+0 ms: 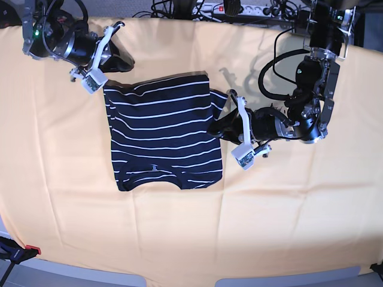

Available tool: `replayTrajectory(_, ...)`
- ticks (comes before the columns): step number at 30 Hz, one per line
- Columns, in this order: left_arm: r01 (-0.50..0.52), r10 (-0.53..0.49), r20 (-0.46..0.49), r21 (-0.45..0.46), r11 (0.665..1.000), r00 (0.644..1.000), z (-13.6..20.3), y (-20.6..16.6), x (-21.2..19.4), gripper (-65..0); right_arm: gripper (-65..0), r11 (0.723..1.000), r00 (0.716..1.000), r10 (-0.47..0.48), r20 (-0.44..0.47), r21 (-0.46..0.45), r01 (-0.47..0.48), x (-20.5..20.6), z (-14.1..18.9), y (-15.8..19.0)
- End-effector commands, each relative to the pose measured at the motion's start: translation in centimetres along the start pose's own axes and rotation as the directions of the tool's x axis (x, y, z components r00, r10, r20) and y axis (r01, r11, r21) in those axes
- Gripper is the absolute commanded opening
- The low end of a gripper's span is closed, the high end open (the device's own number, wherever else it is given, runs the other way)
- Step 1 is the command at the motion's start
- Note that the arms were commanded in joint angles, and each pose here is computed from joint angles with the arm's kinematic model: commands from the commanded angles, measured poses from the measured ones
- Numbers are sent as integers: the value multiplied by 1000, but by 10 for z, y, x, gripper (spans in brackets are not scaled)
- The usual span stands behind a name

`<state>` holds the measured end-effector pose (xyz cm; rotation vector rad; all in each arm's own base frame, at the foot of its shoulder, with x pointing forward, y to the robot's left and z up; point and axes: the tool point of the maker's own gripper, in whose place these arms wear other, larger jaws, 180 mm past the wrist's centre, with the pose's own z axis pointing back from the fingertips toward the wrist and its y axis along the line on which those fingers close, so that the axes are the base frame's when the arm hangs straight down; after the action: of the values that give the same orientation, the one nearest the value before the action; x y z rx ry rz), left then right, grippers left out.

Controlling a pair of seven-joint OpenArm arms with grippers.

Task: Fold the T-shirt properly
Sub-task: 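Press and square the folded shirt edges with both grippers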

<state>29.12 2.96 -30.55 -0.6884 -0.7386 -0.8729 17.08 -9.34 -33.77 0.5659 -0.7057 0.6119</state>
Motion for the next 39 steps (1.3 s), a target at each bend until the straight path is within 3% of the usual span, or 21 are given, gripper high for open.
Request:
replayTrajectory(1,23,-23,54,-3,1000,998,5,0,18,-650,-650,1000,999,22,50,0,-22,14,5,3)
replayTrajectory(2,21,-21,52,-4,1000,998,5,0,16,-650,-650,999,998,33,46,-22,-32,17,7,1)
replayTrajectory(4,17,-16,46,-6,1000,999,4,-1,14,-650,-650,987,998,56,10,-148,-53,15,10,-19)
replayTrajectory(8,13,-12,25,-8,1000,1000,4,-2,8,-650,-650,903,998,65,14,-427,-53,24,25,-73)
replayTrajectory(11,7,-6,37,-20,1000,999,4,-4,11,-650,-650,878,998,51,40,-478,-25,33,27,-91)
replayTrajectory(15,-13,15,52,-32,999,999,5,-6,13,-650,-650,907,998,7,55,-422,17,29,12,-102)
replayTrajectory(19,-12,14,52,-33,999,999,5,-6,13,-650,-650,973,996,-4,90,-230,24,27,-10,-81)
replayTrajectory(22,-12,14,52,-33,999,999,4,-6,13,-650,-650,993,992,8,126,-120,8,33,-14,-61)
replayTrajectory(29,-14,16,45,-33,999,999,4,-7,11,-650,-650,997,976,-69,208,-26,76,42,-16,-41)
replayTrajectory(36,-8,9,47,-37,999,999,4,-7,12,-650,-650,993,984,-116,134,-8,118,17,-20,-28)
replayTrajectory(39,-8,10,46,-37,999,999,4,-7,11,-650,-650,996,996,-58,73,-69,63,13,-13,-35)
